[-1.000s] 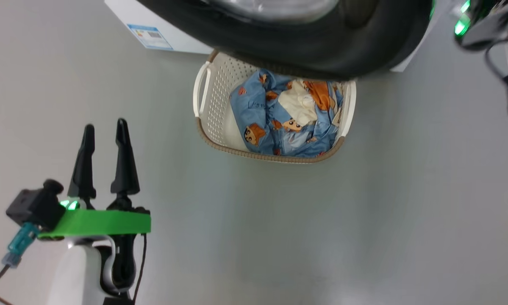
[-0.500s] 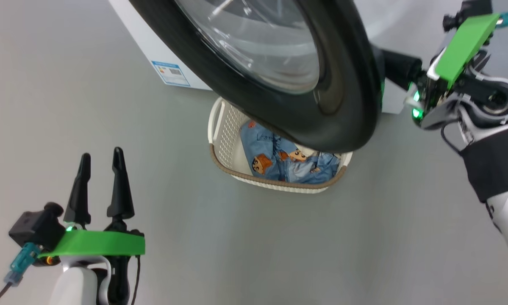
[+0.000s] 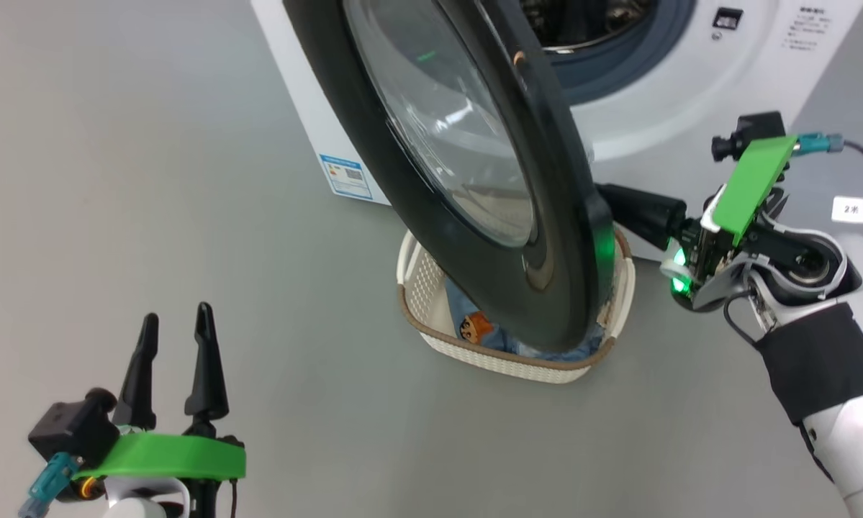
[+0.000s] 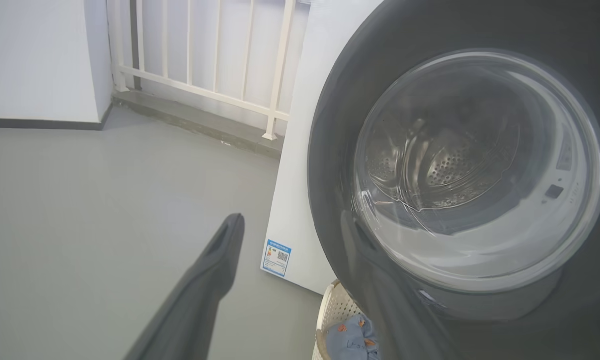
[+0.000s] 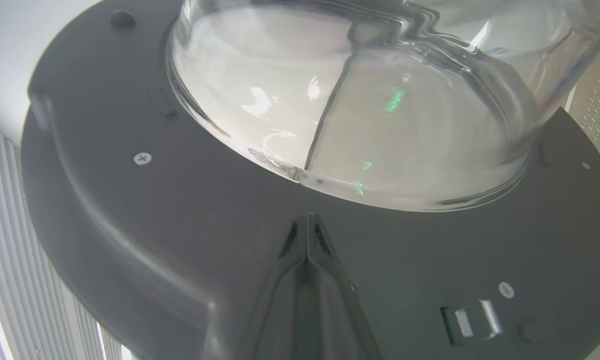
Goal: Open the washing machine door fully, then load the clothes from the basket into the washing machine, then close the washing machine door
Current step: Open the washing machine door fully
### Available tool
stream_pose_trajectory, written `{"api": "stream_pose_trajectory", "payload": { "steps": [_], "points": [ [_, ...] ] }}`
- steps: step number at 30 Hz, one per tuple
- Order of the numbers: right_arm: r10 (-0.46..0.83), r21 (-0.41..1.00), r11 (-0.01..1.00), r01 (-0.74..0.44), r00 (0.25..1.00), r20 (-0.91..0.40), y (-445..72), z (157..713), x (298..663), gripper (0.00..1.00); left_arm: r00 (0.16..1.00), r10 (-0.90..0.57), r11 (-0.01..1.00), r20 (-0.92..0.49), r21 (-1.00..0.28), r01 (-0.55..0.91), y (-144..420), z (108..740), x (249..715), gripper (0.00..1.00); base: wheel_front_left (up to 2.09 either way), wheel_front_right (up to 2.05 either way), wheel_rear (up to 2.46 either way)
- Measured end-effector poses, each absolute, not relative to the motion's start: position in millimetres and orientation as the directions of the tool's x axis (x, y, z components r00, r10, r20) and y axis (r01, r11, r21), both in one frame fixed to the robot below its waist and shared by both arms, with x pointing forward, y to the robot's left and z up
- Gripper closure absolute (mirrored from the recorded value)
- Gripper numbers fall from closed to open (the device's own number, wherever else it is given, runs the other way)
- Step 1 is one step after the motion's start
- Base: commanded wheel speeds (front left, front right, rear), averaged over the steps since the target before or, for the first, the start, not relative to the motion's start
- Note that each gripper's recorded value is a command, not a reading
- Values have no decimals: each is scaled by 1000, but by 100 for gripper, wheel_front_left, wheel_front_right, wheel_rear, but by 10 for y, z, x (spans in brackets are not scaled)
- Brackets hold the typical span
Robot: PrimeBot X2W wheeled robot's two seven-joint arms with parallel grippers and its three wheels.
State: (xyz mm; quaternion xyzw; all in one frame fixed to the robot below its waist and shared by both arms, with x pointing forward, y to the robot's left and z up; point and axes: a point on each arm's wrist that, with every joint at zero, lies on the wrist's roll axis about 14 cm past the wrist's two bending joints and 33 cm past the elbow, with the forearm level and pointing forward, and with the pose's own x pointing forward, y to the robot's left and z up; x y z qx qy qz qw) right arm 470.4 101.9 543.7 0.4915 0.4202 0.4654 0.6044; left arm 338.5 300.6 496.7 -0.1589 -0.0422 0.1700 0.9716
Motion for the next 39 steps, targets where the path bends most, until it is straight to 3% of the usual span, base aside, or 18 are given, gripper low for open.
{"api": "stream_pose_trajectory", "payload": {
  "steps": [16,25,39],
  "points": [
    [998,991,45,-129,49,-38,1424,5445,4132,100,903,427,866,46,-307,-394,3264,5040,2874,0,0,0,0],
    [1000,992,29,-125,2,-29,1551,5486,3976,100,891,451,856,58,-309,-413,3334,5076,2754,0,0,0,0],
    [999,993,23,-112,39,-18,1472,5496,4040,100,898,436,862,53,-311,-400,3295,5057,2815,0,0,0,0]
  ]
}}
